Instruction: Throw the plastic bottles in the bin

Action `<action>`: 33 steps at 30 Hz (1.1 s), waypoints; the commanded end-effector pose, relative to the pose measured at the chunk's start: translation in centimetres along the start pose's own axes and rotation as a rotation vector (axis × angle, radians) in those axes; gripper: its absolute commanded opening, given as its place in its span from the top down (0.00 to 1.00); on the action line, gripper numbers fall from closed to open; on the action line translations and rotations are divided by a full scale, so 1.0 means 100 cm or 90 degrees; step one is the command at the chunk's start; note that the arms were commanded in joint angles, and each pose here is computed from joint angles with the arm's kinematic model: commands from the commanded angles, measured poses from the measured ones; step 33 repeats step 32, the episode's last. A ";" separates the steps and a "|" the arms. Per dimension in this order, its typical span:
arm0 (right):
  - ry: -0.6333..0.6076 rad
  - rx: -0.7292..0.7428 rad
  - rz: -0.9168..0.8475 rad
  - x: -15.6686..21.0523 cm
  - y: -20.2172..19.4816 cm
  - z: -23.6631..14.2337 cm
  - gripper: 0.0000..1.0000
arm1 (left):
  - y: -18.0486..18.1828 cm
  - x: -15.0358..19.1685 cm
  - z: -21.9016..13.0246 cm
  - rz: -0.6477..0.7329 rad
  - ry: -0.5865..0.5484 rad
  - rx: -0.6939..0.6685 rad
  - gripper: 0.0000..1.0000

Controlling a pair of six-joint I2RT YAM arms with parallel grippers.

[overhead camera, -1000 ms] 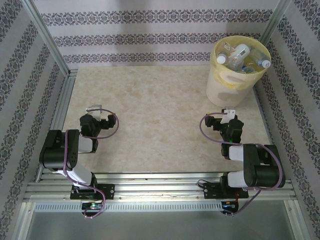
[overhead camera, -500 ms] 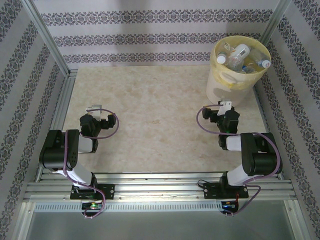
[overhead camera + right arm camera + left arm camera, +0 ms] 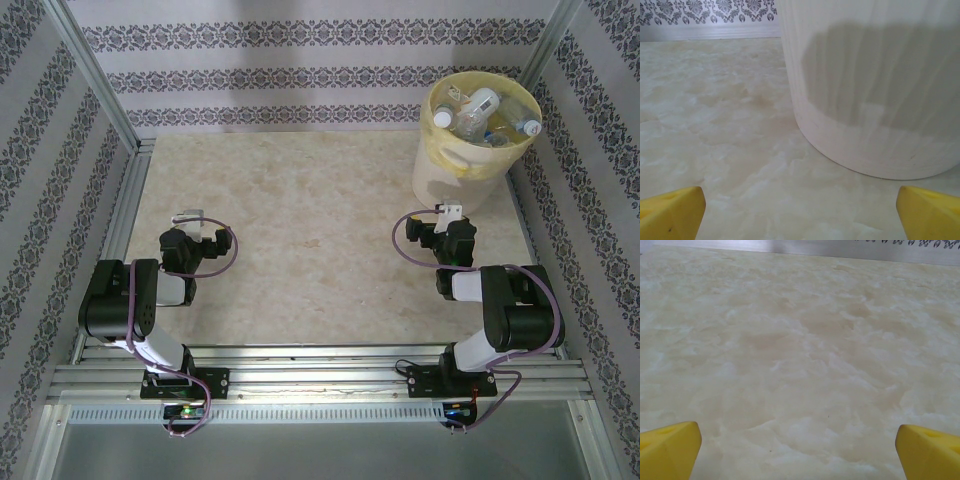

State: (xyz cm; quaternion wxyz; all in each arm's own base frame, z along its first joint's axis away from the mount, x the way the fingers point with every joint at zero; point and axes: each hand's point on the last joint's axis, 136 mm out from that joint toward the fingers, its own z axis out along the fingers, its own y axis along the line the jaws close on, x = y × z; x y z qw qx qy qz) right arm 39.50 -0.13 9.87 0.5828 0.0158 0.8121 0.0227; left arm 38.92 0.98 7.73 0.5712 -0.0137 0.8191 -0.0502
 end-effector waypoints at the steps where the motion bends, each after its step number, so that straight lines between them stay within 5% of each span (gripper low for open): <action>1: -0.015 0.010 -0.004 -0.008 0.000 0.000 0.02 | 0.000 -0.014 0.000 0.012 -0.032 -0.003 0.00; 33: -0.011 0.009 -0.011 -0.007 0.002 0.000 0.02 | -0.001 -0.015 0.000 0.012 -0.033 -0.003 0.00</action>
